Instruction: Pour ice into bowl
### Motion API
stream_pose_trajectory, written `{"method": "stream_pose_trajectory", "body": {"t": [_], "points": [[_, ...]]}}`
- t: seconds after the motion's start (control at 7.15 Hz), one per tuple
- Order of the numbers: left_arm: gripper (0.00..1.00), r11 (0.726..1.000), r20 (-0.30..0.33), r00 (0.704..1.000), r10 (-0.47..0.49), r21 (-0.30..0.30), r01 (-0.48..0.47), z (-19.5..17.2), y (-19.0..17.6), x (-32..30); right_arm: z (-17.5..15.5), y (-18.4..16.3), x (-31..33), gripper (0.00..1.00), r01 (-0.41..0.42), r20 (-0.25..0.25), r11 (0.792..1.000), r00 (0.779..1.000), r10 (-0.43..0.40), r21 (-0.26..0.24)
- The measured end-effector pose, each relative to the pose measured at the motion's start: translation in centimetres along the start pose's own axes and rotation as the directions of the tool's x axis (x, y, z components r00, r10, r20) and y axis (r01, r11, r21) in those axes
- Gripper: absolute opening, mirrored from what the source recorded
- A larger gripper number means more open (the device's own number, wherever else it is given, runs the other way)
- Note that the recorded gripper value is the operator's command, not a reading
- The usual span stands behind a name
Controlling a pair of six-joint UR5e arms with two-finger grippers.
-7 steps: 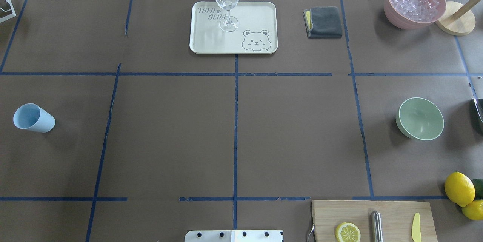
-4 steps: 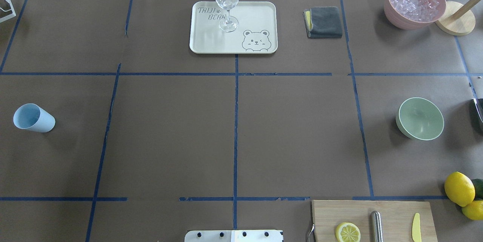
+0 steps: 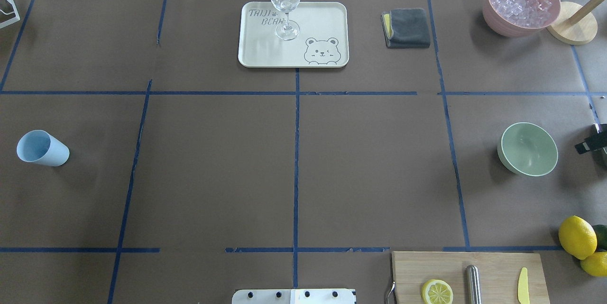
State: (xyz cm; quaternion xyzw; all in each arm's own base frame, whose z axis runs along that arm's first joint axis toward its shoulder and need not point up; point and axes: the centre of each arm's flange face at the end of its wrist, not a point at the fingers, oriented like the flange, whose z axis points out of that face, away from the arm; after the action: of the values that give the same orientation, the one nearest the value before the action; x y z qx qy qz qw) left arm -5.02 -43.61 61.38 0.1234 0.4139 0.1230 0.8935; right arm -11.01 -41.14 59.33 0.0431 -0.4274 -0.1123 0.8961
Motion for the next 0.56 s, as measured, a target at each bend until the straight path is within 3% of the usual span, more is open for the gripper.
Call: {"method": "stream_pose_trajectory", "body": {"t": [0.28, 0.42, 0.56], "points": [[1.00, 1.000, 0.000, 1.000, -0.002, 0.000, 0.002, 0.0, 0.0, -0.1, 4.9, 0.0, -2.2, 0.88, -0.081, 0.008, 0.996, 0.997, 0.081, 0.022], [1.00, 1.000, 0.000, 1.000, -0.003, -0.001, 0.003, 0.1, 0.1, -0.1, 6.4, -0.5, -2.6, 0.50, -0.108, 0.001, 0.994, 0.994, 0.108, 0.034], [1.00, 1.000, 0.000, 1.000, -0.005, -0.003, 0.005, 0.2, 0.1, -0.2, 7.5, -0.7, -2.1, 0.00, -0.129, -0.013, 0.991, 0.992, 0.129, 0.035]]}}
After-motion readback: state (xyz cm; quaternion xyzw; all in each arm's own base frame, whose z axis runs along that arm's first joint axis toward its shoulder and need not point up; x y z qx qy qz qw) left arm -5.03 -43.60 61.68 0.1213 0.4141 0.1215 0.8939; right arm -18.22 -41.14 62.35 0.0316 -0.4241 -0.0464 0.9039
